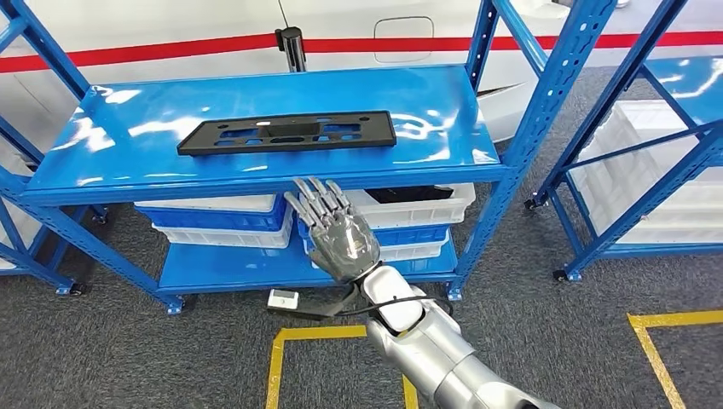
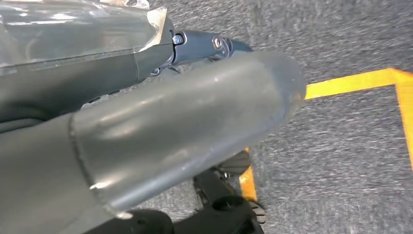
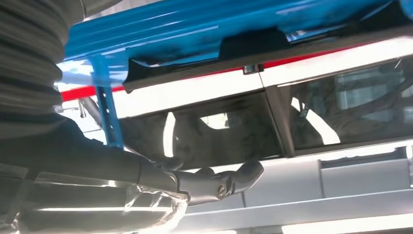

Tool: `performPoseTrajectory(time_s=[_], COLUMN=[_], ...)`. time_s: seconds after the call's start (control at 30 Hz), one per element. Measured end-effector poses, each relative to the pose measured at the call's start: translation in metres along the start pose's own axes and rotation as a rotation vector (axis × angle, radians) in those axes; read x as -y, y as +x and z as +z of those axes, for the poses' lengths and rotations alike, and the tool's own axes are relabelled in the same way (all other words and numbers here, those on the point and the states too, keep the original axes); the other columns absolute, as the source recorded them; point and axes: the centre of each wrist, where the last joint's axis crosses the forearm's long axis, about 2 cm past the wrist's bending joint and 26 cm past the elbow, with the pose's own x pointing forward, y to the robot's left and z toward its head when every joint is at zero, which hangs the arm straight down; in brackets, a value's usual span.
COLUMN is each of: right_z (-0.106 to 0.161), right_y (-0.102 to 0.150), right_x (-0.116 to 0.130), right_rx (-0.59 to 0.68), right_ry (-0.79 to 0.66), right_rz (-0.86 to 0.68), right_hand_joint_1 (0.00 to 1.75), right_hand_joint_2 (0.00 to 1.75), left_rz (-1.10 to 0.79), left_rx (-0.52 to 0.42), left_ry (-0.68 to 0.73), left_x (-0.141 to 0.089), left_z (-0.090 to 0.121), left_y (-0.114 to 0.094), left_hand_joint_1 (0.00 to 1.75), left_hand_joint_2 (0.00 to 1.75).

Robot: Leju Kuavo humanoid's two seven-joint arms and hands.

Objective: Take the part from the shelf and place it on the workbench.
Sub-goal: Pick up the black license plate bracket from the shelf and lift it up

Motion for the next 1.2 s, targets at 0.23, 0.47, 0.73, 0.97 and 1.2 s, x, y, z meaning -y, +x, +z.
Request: performPoseTrajectory(time_s=[0.23, 0.47, 0.73, 0.97, 1.2], right_z=[0.0008, -0.0018, 0.0031, 0.0039, 0.0032], right_y=[0.0027, 0.0040, 0.0036, 0.0036, 0.0045], right_x=[-0.0008, 0.0009, -0.0016, -0.0014, -0.0011], right_rx=[-0.001, -0.001, -0.005, -0.008, -0.008], right_ry=[0.002, -0.007, 0.004, 0.002, 0.001], right_rz=[-0.007, -0.011, -0.012, -0.012, -0.014], right_hand_joint_1=[0.00, 0.00, 0.00, 0.00, 0.00], right_hand_joint_2=[1.75, 1.75, 1.75, 1.75, 1.75], left_rz=[-0.002, -0.002, 0.000, 0.000, -0.002], left_rx=[-0.006, -0.004, -0.010, -0.011, -0.012], left_ry=[0.002, 0.004, -0.001, -0.001, -0.002], left_x=[-0.0013, -0.0021, 0.0008, 0.0017, 0.0016], left_z=[0.0012, 0.0004, 0.0021, 0.0022, 0.0028], left_y=[-0.0029, -0.0016, -0.0040, -0.0039, -0.0051], left_hand_joint_1=[0.00, 0.00, 0.00, 0.00, 0.00], left_hand_joint_2=[0.00, 0.00, 0.00, 0.00, 0.00])
